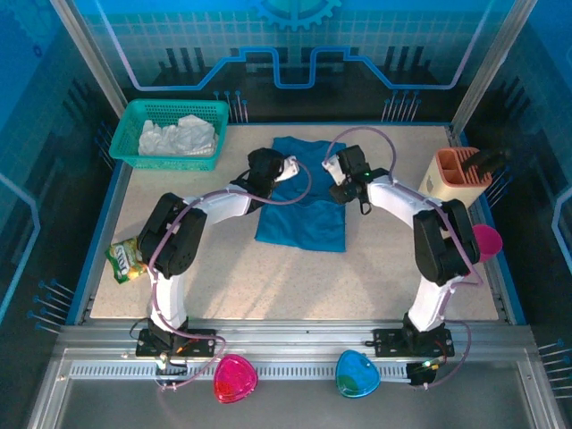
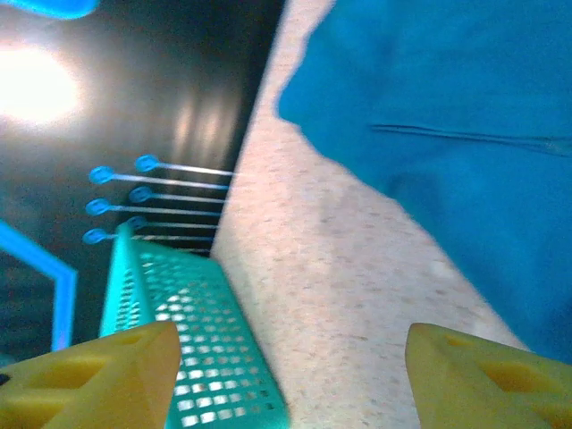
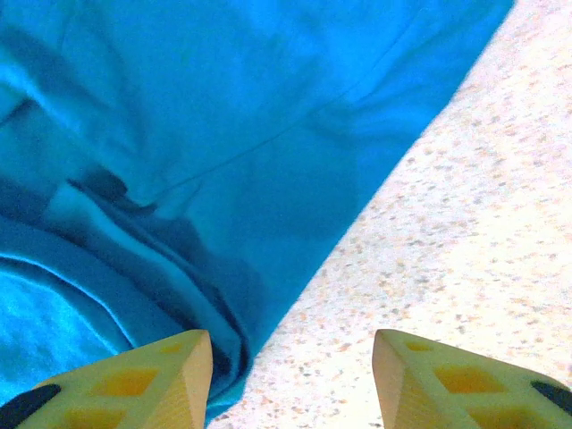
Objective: Fold and stack the t-shirts
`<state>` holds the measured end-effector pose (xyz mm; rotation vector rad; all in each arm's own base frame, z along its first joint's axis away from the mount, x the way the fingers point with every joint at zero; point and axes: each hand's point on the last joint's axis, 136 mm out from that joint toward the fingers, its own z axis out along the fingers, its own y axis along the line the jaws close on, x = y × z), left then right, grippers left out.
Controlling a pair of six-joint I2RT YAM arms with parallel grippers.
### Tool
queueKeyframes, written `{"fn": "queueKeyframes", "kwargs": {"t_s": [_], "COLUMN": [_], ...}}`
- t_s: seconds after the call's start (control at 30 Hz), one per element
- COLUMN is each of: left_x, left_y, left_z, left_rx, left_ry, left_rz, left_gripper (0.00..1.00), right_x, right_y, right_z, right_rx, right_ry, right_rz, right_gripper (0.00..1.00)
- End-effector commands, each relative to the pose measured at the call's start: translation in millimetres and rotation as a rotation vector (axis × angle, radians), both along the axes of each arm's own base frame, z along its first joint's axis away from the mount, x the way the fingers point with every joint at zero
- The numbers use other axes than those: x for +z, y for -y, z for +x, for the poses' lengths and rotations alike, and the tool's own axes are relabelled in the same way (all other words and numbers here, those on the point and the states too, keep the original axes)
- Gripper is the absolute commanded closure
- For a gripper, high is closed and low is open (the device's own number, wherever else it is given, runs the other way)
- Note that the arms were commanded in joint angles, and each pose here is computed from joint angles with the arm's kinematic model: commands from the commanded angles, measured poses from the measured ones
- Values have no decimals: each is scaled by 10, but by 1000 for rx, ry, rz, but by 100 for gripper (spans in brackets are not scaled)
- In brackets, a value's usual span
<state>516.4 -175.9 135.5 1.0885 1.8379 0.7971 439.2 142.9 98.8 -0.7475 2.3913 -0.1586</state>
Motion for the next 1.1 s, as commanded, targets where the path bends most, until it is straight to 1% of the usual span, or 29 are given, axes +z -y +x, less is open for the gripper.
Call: {"fn": "queueKeyframes", "kwargs": {"t_s": [0.0, 0.07, 0.17, 0.23, 0.27, 0.3, 0.37, 0.43, 0.5, 0.6, 0.67, 0.73, 0.87, 0.93, 1.07], "left_x": [481, 529, 573, 567, 517, 434, 274, 138, -37, -305, -448, -541, -636, -682, -793], "left_y": [-252, -255, -150, 13, 120, 206, 254, 210, 150, 57, 39, 76, 232, 280, 346], "left_z": [-6, -126, -426, -731, -962, -1209, -1593, -1805, -2016, -2252, -2355, -2420, -2376, -2323, -2214], "left_rx": [133, 117, 0, -168, -290, -408, -556, -604, -624, -652, -679, -712, -751, -751, -754], "left_ry": [161, 147, 93, 47, 3, -47, -147, -254, -398, -536, -585, -605, -567, -557, -557], "left_rz": [-123, -179, -269, -313, -314, -301, -244, -179, -102, 51, 125, 151, 128, 118, 128], "left_gripper": [30, 31, 35, 32, 29, 27, 27, 28, 28, 28, 28, 28, 29, 29, 31], "right_x": [285, 312, 332, 311, 280, 244, 176, 105, 25, -66, -153, -249, -327, -356, -439], "right_y": [43, 3, -123, -207, -242, -273, -297, -303, -312, -374, -405, -413, -441, -454, -449], "right_z": [45, -55, -318, -560, -717, -884, -1192, -1492, -1741, -1915, -1933, -1886, -1774, -1748, -1700], "right_rx": [-39, 9, 158, 291, 369, 455, 591, 720, 816, 886, 903, 890, 858, 855, 845], "right_ry": [110, 105, 68, 30, 2, -31, -101, -177, -258, -349, -383, -398, -394, -390, -396], "right_rz": [58, 71, 87, 76, 66, 50, 12, -34, -71, -77, -94, -126, -149, -158, -180], "right_gripper": [49, 49, 50, 50, 49, 48, 45, 41, 40, 39, 39, 38, 36, 34, 33]}}
